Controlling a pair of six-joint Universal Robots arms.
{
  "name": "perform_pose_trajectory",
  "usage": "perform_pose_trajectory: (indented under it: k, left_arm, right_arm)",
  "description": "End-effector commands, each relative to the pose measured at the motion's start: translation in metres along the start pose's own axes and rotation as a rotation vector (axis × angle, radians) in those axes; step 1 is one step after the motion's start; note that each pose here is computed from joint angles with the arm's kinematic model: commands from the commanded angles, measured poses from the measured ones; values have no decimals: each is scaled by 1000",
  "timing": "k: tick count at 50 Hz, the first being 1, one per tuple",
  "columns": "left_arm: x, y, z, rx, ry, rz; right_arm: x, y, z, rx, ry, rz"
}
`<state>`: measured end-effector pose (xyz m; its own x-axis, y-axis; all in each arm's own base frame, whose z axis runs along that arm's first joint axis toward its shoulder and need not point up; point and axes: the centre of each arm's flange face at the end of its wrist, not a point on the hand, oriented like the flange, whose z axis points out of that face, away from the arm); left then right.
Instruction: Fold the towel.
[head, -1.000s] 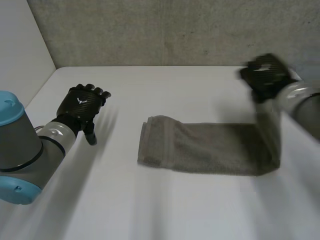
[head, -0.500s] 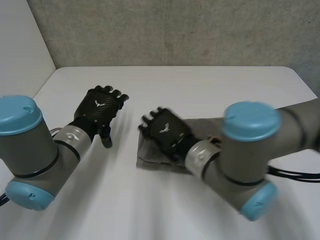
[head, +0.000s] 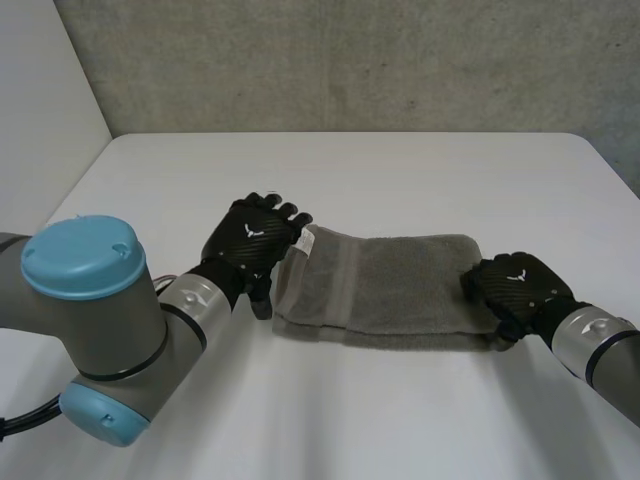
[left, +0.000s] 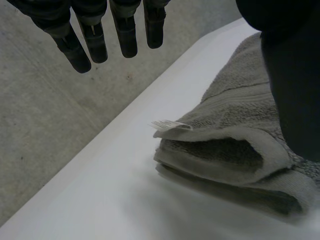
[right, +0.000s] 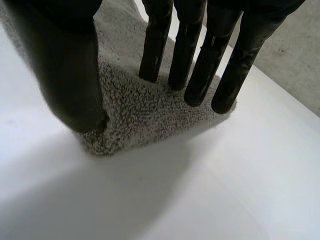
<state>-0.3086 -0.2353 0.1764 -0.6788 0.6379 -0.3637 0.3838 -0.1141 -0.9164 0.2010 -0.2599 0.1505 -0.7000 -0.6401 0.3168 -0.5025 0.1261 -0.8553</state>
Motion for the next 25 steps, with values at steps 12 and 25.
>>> perform_pose_trajectory:
  k: [12, 25]
  left_arm:
    - [-3, -4, -1, 11, -12, 2]
    - [-67, -33, -7, 91, -303, -91]
  right_arm:
    - [-62, -72, 6, 228, -102, -271]
    - [-195, -100, 34, 408, -392, -395]
